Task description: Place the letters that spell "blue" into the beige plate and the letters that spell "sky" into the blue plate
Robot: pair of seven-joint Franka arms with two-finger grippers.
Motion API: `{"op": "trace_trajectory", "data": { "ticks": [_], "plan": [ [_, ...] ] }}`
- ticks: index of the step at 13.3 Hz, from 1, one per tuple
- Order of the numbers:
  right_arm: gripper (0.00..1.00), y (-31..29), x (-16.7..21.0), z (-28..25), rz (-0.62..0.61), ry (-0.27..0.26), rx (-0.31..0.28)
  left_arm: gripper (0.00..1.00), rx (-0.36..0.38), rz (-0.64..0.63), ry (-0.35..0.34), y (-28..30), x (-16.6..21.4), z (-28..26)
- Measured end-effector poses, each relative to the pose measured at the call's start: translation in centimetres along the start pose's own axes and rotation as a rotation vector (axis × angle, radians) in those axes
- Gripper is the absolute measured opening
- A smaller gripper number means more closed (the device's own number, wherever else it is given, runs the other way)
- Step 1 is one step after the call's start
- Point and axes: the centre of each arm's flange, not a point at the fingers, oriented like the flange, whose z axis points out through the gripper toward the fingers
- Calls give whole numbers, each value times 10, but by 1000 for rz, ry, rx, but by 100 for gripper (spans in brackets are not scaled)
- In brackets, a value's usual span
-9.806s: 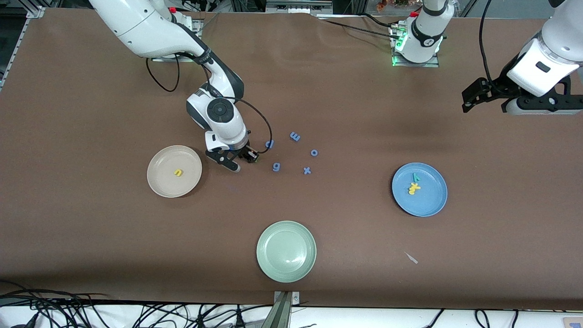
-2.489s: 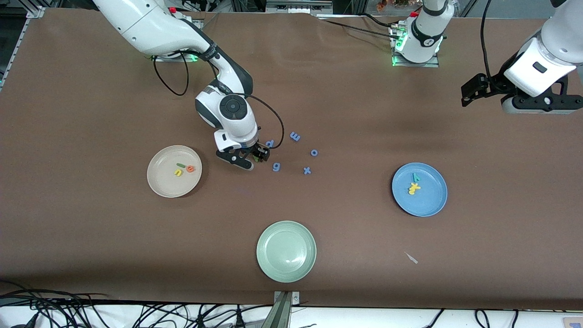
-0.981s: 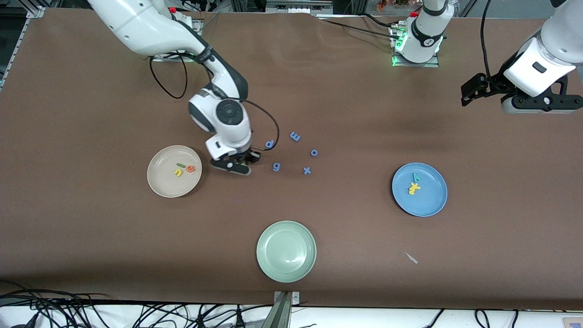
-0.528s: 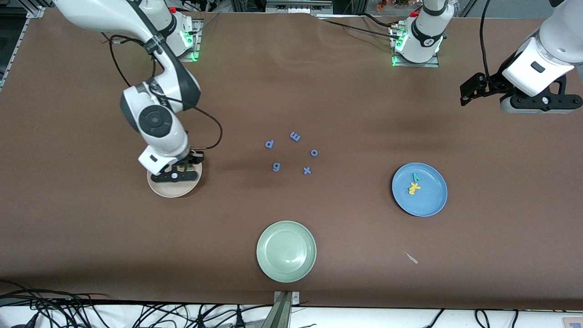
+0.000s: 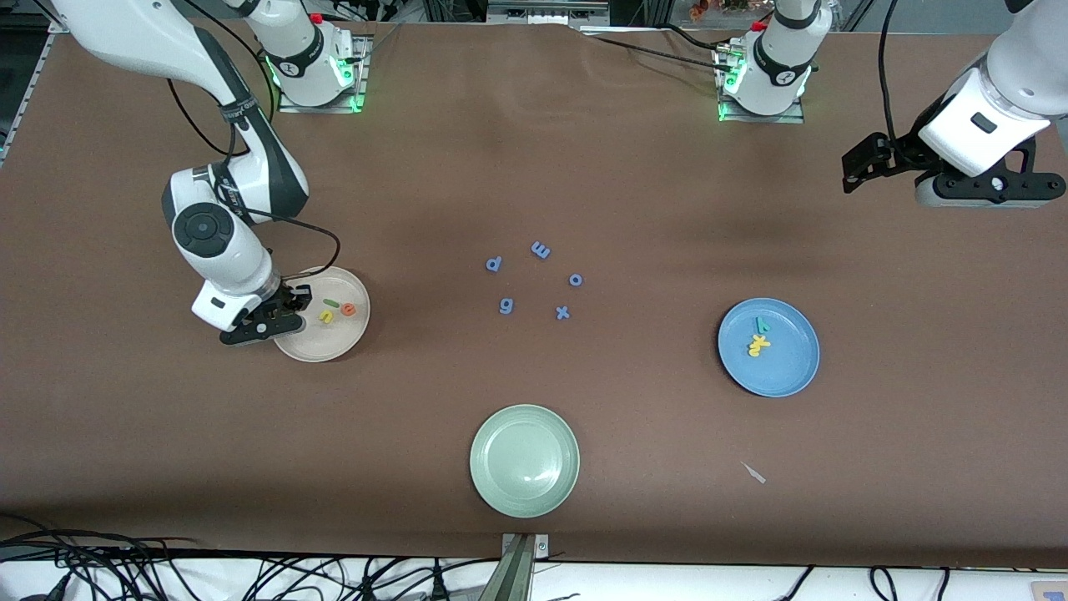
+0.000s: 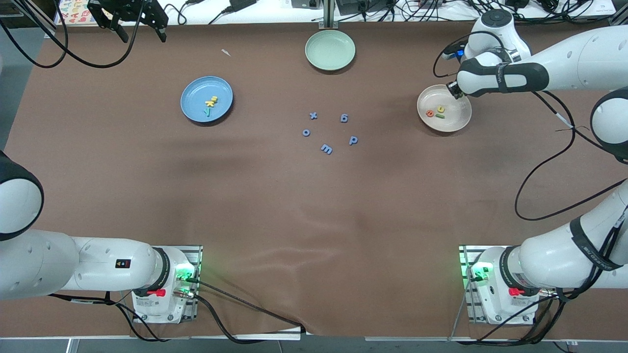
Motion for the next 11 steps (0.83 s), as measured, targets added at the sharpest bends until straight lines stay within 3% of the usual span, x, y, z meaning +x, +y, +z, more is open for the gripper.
{"op": "trace_trajectory", "data": {
  "ticks": [6,8,11],
  "plan": [
    [99,-5,4,-7,67,-6,63,100,0,-6,-8,-3,-1,0],
    [100,-5,12,-28,85,-29,65,100,-1,-14,-7,-8,0,0],
    [100,-2,25,-108,158,-76,109,100,-2,-18,3,-10,0,-5]
  ]
}}
